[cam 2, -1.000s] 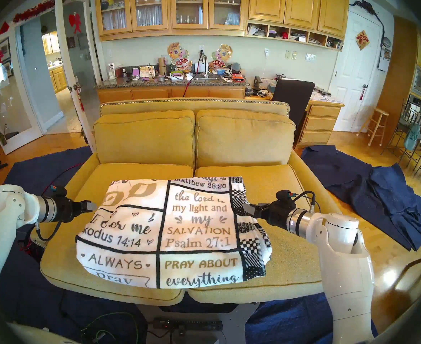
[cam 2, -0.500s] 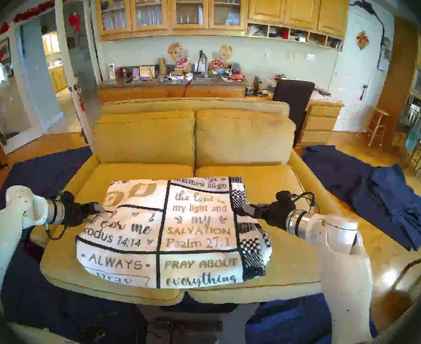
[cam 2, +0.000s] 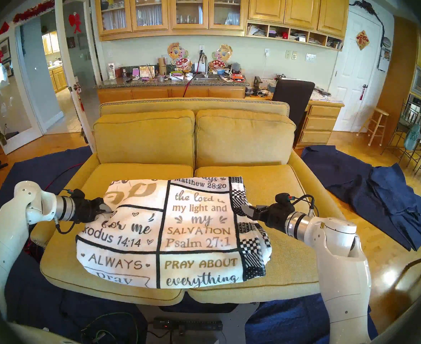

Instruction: Fold the blanket in half twice

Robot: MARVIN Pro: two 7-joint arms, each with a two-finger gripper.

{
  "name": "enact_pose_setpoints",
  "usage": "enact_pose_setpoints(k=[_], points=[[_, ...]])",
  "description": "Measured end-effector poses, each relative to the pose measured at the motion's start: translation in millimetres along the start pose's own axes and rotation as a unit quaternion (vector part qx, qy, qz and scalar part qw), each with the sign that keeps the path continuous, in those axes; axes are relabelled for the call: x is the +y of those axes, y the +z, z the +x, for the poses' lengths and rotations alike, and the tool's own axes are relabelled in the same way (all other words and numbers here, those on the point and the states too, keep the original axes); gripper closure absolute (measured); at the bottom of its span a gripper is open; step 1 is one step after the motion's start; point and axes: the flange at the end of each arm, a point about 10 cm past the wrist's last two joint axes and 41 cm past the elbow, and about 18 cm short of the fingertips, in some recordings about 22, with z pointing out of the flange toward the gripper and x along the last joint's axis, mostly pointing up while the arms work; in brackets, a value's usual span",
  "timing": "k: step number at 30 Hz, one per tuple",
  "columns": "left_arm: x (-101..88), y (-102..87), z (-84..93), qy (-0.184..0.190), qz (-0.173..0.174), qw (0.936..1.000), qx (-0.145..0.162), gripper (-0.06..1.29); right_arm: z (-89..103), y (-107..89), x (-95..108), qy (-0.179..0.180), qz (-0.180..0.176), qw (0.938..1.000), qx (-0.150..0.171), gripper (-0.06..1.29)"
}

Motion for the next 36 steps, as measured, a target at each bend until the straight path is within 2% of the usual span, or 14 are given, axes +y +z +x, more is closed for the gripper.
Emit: enact_pose_setpoints(k=[1,2,3,4,5,15,24,30,36], points=[[3.9,-3.6,1.9,0.001,-0.004,1.0,0.002,0.42,-0.7,0.1,0.2,0.0,0.001,1.0,0.0,0.01],[6.7,-6.3,3.0,0.003,-0.007,1.0,0.004,0.56,-1.1,0.1,0.2,0.0,0.001,1.0,0.001,0.01],[10.2,-10.0,4.5,0.005,-0.01,0.9999,0.006,0.9,-1.6,0.2,0.2,0.0,0.001,1.0,0.001,0.01],[13.9,-14.3,5.8,0.008,-0.014,0.9998,0.008,1.1,-2.0,0.2,0.1,0.0,0.002,1.0,0.002,0.01],[18.4,-19.9,7.0,0.012,-0.019,0.9997,0.011,1.22,-2.5,-0.1,0.1,0.0,0.002,1.0,0.002,0.01],[50.1,-66.6,13.9,0.043,-0.065,0.9963,0.036,1.21,-5.5,-4.6,2.2,0.0,0.001,1.0,0.005,0.01],[79.7,-105.0,7.0,0.083,-0.093,0.9908,0.051,1.21,-5.8,-9.1,1.5,-0.004,0.002,0.9999,0.01,0.01],[84.7,-118.3,-3.4,0.095,-0.094,0.9897,0.052,1.21,-5.2,-12.3,-0.4,-0.008,0.005,0.9999,0.014,0.01],[81.1,-128.5,-17.0,0.098,-0.08,0.9906,0.052,1.21,-5.6,-16.3,-3.3,-0.013,0.008,0.9997,0.018,0.01]])
